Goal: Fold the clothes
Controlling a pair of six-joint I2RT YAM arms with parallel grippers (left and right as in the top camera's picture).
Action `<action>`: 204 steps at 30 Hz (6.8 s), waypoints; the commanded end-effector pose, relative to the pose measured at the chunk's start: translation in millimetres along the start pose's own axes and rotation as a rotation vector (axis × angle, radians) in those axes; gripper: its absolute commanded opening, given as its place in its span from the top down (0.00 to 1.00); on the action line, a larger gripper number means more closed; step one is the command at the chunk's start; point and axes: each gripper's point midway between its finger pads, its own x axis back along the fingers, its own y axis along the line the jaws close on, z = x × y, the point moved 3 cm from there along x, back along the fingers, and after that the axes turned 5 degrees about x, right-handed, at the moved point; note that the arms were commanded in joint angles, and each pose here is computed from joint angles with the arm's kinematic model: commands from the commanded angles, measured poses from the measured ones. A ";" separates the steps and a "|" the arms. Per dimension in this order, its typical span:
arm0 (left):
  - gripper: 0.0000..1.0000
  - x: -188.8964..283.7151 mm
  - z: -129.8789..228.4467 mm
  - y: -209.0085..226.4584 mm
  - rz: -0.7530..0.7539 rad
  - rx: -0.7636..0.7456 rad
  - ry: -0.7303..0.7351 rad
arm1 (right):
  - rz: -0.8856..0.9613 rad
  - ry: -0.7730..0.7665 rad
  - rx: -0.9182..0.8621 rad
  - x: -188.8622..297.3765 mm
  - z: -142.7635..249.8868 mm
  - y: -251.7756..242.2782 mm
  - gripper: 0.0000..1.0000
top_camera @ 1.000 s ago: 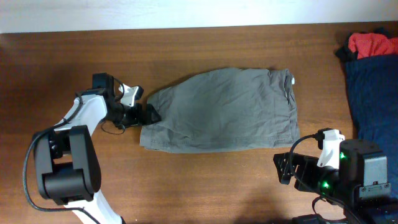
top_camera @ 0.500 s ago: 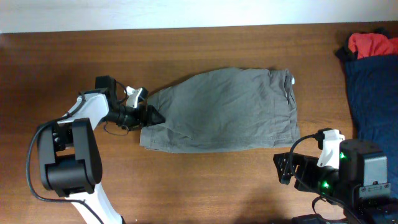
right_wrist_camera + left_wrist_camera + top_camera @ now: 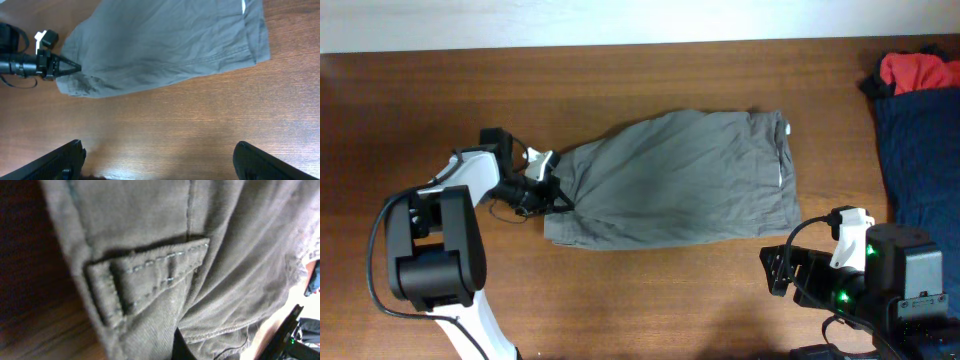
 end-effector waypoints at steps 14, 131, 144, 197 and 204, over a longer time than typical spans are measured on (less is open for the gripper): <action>1.00 164.8 -5.0 66.3 -0.486 0.349 -0.222 | 0.013 0.002 -0.004 -1.1 0.4 -1.8 0.01; 0.48 18.3 -87.4 -112.8 -0.503 -0.003 -0.116 | 0.013 0.002 -0.004 -1.1 0.4 -1.8 0.01; 0.48 21.6 -97.8 -105.2 -0.573 -0.098 -0.143 | 0.013 0.002 -0.004 -1.1 0.4 -1.8 0.01; 0.61 8.8 -123.1 -131.9 -0.652 -0.302 -0.179 | 0.013 0.002 -0.004 -1.1 0.4 -1.8 0.01; 0.63 1.7 -128.0 -144.9 -0.563 -0.319 -0.200 | 0.013 0.002 -0.004 -1.1 0.4 -1.8 0.01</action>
